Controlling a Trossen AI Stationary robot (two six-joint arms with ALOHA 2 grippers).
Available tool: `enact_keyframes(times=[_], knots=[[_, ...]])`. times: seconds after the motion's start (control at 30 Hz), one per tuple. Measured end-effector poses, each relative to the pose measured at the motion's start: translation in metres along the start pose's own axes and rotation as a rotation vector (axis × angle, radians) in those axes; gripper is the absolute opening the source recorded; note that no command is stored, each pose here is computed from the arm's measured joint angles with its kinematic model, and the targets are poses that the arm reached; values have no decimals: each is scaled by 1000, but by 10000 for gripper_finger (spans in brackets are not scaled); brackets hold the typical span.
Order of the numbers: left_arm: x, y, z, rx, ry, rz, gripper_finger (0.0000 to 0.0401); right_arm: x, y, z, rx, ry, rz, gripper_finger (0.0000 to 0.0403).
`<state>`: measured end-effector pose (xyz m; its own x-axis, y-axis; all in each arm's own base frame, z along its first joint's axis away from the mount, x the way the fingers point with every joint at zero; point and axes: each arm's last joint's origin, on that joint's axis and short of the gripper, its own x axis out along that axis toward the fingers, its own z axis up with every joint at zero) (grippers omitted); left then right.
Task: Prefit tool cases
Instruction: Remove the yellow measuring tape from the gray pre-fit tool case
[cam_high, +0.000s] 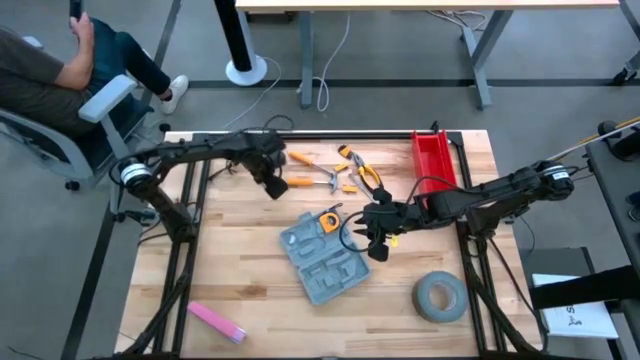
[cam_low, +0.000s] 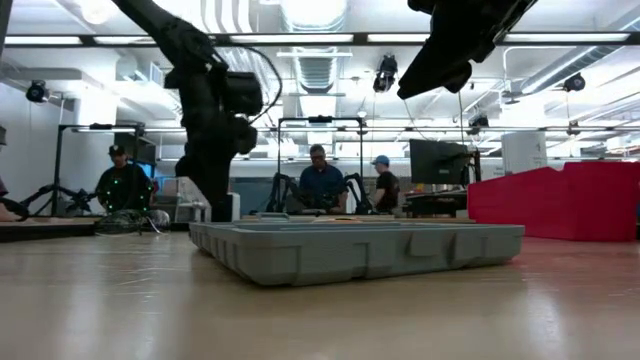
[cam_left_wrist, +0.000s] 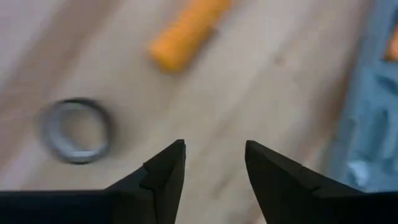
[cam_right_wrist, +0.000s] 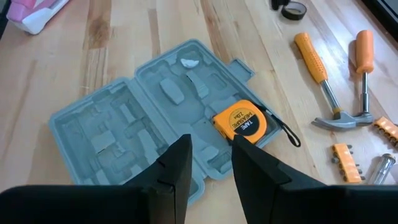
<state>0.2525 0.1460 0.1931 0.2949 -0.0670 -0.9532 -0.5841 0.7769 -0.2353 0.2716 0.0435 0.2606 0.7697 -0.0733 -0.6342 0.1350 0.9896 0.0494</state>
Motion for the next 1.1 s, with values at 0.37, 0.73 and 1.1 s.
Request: enact_keyframes(times=[0.37, 0.73, 1.1], knots=[[2, -99, -1, 214, -147, -121, 167, 2, -2, 0, 3, 2, -30, 77], [7, -141, 5, 296, -118, -151, 177, 49, -4, -26, -21, 197, -88, 94], [32, -167, -20, 310, -52, -165, 162, 67, -6, -33, -8, 237, -26, 114]])
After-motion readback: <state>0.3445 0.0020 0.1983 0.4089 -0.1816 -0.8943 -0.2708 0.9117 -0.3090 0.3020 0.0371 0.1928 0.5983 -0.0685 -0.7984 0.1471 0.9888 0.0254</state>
